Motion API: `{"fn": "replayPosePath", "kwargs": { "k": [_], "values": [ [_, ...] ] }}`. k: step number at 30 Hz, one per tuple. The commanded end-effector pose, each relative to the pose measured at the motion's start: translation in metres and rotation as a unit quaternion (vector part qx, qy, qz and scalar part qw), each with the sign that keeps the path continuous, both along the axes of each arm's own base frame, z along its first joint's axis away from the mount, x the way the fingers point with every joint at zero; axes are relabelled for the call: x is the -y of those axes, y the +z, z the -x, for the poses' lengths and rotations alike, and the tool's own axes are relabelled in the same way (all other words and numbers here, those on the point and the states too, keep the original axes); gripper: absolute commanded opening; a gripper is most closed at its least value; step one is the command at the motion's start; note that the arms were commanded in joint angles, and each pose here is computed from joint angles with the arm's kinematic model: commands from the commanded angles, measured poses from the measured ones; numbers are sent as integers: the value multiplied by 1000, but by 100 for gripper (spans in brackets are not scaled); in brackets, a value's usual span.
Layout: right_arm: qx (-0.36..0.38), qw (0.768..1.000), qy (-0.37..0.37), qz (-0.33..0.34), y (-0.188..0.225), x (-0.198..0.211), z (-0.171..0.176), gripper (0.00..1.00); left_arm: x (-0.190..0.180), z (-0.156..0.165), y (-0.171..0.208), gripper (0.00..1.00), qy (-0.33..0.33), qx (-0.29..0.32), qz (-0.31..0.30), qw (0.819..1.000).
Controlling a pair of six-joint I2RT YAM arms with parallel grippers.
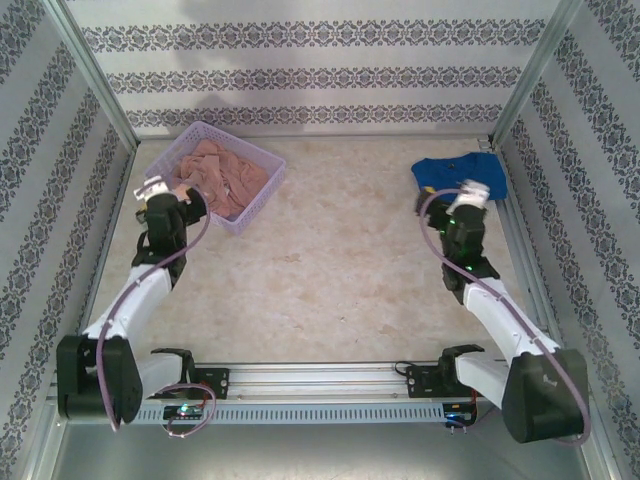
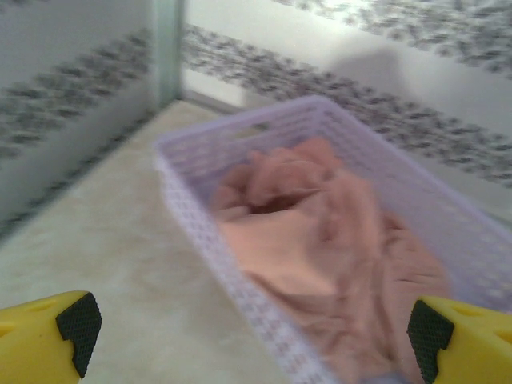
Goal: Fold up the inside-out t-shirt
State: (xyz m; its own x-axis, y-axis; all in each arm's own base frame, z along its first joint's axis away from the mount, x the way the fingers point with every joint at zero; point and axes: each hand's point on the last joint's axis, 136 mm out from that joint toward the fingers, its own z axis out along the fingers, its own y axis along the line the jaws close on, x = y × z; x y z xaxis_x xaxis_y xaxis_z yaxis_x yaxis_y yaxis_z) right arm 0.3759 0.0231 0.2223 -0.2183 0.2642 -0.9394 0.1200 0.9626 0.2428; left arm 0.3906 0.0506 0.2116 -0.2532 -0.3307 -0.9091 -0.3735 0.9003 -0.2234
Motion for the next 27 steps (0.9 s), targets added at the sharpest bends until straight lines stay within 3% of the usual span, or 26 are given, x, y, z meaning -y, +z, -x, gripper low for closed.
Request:
{"fn": "replayPosePath", "kwargs": {
  "k": [1, 5, 9, 12, 15, 18, 21, 23, 24, 27],
  "values": [
    [-54, 985, 159, 46, -5, -95, -3, 97, 32, -21, -49, 100, -70, -114, 69, 989],
    [-64, 972, 212, 83, -9, -149, -6, 98, 12, -60, -77, 100, -50, -237, 0, 970],
    [-76, 970, 223, 66, -19, -165, -11, 98, -1, -94, -105, 100, -41, -321, -46, 945],
    [-87, 969, 224, 56, -27, -169, -10, 98, 1, -112, -128, 100, -57, -361, -47, 930],
    [-100, 971, 213, 50, -35, -166, -9, 98, 11, -130, -147, 89, -87, -388, -30, 917],
    [-113, 971, 205, 48, -42, -163, -7, 98, 24, -148, -151, 61, -117, -392, -10, 913],
    [-121, 972, 195, 47, -42, -159, -6, 98, 31, -166, -106, 34, -129, -337, -14, 932],
    [-123, 973, 191, 49, -38, -157, -6, 98, 35, -171, -47, 7, -134, -272, -21, 953],
    [-123, 973, 191, 51, -35, -157, -5, 98, 39, -168, -10, 0, -137, -232, -22, 963],
    [-117, 973, 186, 62, -21, -153, -5, 98, 61, -138, 109, 0, -162, -85, -12, 983]
  ]
}}
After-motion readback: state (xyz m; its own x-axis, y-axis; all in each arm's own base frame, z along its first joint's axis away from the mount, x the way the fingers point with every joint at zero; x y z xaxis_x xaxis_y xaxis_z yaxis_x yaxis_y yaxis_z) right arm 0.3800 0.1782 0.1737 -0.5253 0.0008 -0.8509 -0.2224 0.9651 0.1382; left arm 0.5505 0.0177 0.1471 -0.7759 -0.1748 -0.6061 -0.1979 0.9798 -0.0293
